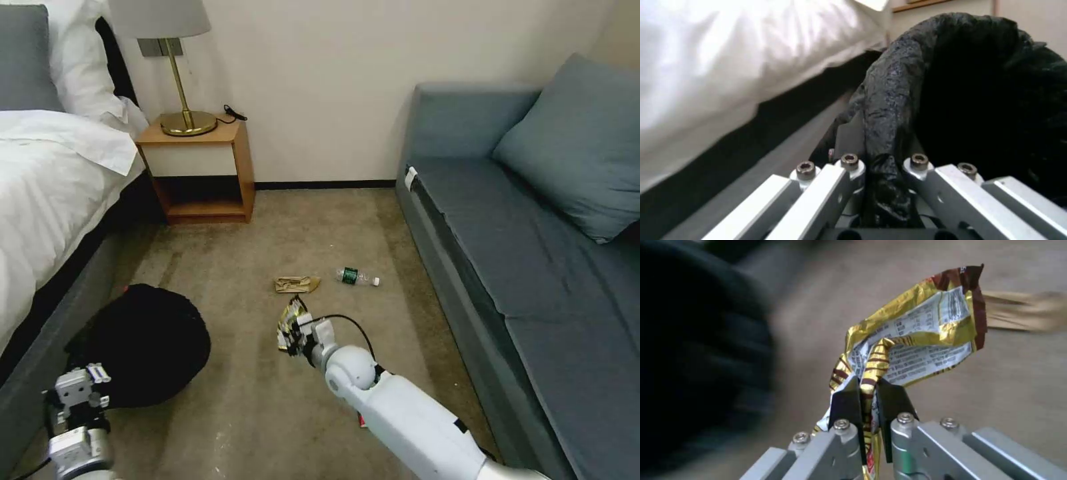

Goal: Pick up the trash bin, then pick up the garbage on the floor and place it into the trash bin.

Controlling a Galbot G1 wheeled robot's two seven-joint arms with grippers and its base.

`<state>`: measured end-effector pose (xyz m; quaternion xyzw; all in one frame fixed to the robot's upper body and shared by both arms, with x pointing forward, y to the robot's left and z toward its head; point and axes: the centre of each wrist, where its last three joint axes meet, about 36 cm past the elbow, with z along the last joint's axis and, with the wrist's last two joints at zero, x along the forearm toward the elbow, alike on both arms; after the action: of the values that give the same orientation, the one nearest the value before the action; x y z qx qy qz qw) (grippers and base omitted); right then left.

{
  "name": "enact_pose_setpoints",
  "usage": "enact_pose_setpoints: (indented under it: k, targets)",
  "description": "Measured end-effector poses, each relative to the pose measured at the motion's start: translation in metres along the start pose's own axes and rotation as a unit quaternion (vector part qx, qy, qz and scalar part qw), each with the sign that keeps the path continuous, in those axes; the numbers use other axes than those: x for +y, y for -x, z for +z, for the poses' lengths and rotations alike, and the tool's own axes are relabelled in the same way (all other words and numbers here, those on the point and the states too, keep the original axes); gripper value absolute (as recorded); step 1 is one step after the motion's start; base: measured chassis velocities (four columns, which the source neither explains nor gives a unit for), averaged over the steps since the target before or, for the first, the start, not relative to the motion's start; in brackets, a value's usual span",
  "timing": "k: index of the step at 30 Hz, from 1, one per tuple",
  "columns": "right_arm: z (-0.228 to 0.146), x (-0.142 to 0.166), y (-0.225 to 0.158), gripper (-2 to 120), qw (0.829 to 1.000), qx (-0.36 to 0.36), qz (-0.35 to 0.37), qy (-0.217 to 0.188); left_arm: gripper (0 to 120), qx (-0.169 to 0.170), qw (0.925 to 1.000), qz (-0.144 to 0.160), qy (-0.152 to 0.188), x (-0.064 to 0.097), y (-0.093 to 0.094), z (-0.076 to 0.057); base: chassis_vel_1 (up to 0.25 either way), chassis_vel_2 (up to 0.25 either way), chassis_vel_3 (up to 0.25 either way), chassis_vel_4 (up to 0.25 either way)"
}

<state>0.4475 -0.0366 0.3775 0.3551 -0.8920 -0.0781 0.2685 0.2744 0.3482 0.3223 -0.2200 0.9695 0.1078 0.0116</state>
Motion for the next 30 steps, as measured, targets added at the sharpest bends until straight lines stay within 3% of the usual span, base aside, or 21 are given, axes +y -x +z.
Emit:
enact_pose_setpoints:
  k: [6,10,16,23,30]
  targets:
    - [-0.02,0.052,-0.027,7,0.988,-0.024,-0.129,0.078,3,-0.004,0.9997,0.025,-0.004,-0.032,0.004,0.0,0.0,0.0,0.0,0.0]
    - [-0.017,0.071,-0.022,7,0.982,-0.011,-0.166,0.086,3,-0.002,0.9993,0.035,-0.013,-0.043,-0.001,0.001,0.0,0.0,0.0,0.0]
    - [-0.008,0.07,0.002,7,0.985,0.008,-0.152,0.084,3,-0.003,0.9989,0.042,-0.019,-0.046,-0.007,0.003,0.0,0.0,0.0,0.0]
    - [0.016,0.049,0.043,8,0.997,0.03,-0.066,0.03,3,-0.004,0.9986,0.048,-0.022,-0.045,-0.013,0.007,0.0,0.0,0.0,0.0]
    - [0.017,0.052,0.06,31,0.999,0.023,-0.041,0.015,3,-0.009,0.9977,0.061,-0.028,-0.051,-0.019,0.014,0.0,0.0,0.0,0.0]
